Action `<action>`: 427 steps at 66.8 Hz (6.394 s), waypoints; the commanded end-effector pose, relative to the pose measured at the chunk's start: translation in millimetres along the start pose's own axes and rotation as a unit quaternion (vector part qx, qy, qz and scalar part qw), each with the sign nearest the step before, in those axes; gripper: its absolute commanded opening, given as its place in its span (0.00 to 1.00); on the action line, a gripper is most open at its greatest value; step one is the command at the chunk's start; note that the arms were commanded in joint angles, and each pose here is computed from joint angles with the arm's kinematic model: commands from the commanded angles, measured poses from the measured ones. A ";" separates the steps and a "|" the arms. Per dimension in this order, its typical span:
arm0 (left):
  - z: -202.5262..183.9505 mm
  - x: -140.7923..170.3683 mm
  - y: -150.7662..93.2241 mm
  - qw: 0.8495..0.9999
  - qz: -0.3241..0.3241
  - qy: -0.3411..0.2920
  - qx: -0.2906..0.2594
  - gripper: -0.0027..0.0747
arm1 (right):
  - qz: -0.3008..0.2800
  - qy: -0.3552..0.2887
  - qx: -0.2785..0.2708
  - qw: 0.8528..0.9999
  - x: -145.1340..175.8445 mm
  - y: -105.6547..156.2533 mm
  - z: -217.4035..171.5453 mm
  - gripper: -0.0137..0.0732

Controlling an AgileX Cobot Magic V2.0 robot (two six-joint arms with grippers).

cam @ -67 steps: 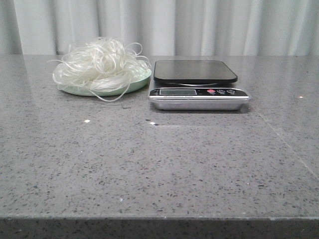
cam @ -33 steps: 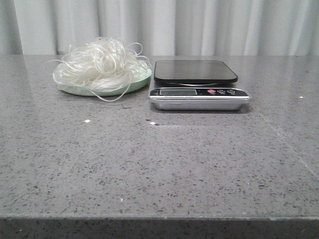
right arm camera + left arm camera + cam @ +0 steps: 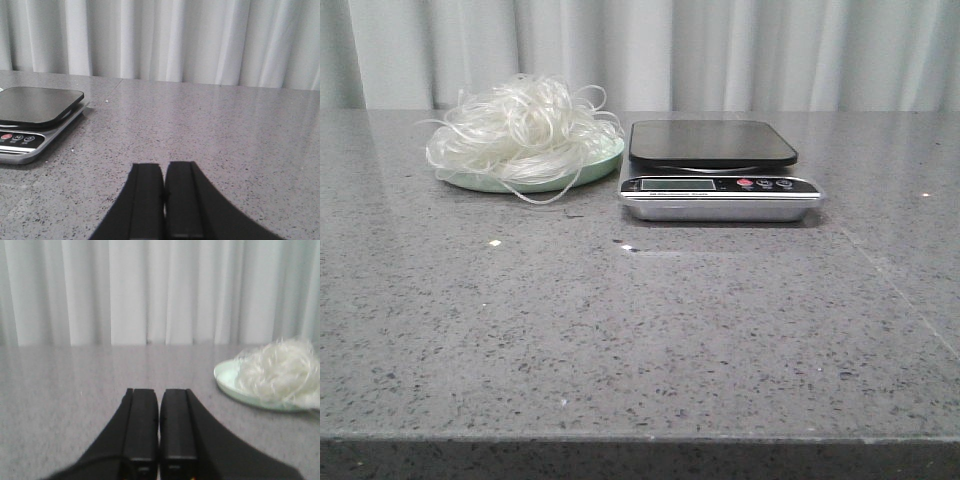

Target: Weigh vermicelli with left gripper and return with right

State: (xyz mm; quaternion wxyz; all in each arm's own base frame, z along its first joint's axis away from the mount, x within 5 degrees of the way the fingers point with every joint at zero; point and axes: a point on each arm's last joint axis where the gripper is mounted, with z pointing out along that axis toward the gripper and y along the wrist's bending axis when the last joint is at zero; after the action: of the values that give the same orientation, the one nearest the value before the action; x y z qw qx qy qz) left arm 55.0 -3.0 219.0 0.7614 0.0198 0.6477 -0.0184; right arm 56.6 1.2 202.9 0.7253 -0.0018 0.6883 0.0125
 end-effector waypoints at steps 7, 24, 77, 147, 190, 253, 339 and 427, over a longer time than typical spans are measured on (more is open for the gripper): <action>-7.5 -45.3 1.2 0.984 -0.006 -0.177 -0.006 0.21 | -0.013 -0.051 0.003 0.999 -10.6 -0.4 -1.9 0.35; 17.4 -111.4 0.8 0.999 0.002 -0.053 -0.001 0.21 | -0.012 -0.051 0.002 0.999 -10.6 -0.3 -1.9 0.35; 96.0 -137.9 -15.4 0.992 -0.014 0.110 0.064 0.60 | -0.012 -0.051 0.002 0.999 -10.6 -0.3 -1.9 0.35; 319.6 -95.5 -142.9 0.871 0.046 0.449 0.194 0.88 | -0.012 -0.051 0.002 0.999 -10.6 -0.3 -1.9 0.35; 343.0 -49.4 -154.6 0.784 0.094 0.583 0.192 0.32 | -0.012 -0.051 0.002 0.999 -10.6 -0.3 -1.9 0.35; 349.7 -129.8 -255.4 0.839 -0.037 0.415 0.350 0.28 | -0.012 -0.051 0.002 0.999 -10.6 -0.3 -1.9 0.35; 327.6 -238.9 -189.7 0.878 0.007 0.335 0.341 0.45 | -0.012 -0.051 0.002 0.999 -10.6 -0.2 -1.9 0.35; 40.1 -97.8 -43.6 0.960 -0.035 0.126 0.249 0.27 | -0.011 -0.051 -0.008 0.999 -10.6 0.9 -1.9 0.35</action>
State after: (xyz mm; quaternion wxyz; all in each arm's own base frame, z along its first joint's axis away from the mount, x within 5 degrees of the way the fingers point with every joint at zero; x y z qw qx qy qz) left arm 88.7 -57.4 313.5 0.5776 0.2141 0.7647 -0.1892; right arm 56.6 2.4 202.9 0.7252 -0.0093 0.6882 0.0201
